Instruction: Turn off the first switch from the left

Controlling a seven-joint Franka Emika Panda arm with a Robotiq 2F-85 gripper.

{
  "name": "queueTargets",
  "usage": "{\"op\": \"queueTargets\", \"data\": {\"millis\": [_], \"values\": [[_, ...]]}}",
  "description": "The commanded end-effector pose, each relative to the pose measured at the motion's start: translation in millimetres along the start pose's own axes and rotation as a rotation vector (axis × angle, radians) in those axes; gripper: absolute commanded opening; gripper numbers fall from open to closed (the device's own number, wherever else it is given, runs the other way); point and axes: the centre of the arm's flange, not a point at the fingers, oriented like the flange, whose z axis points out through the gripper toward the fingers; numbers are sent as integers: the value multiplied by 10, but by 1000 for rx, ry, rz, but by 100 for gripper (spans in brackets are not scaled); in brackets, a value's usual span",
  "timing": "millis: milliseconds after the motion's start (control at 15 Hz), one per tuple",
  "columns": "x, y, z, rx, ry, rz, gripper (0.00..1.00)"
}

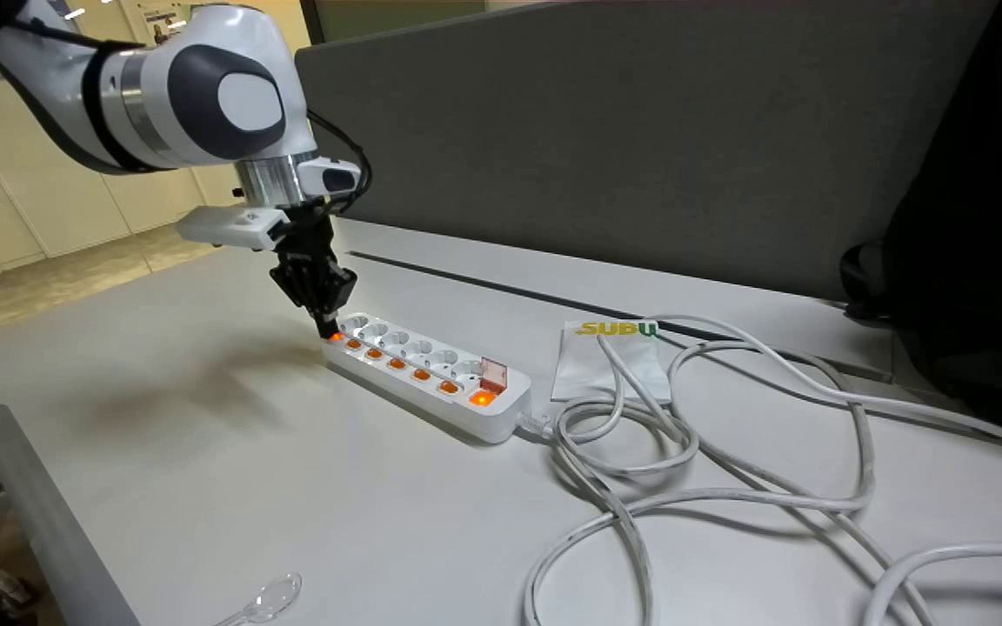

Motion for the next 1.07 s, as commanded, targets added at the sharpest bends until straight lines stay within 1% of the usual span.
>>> {"op": "queueTargets", "data": {"millis": [0,1000], "values": [[13,-1,9,10,7,52,0],[-59,46,-71,-2,22,104,0]]}}
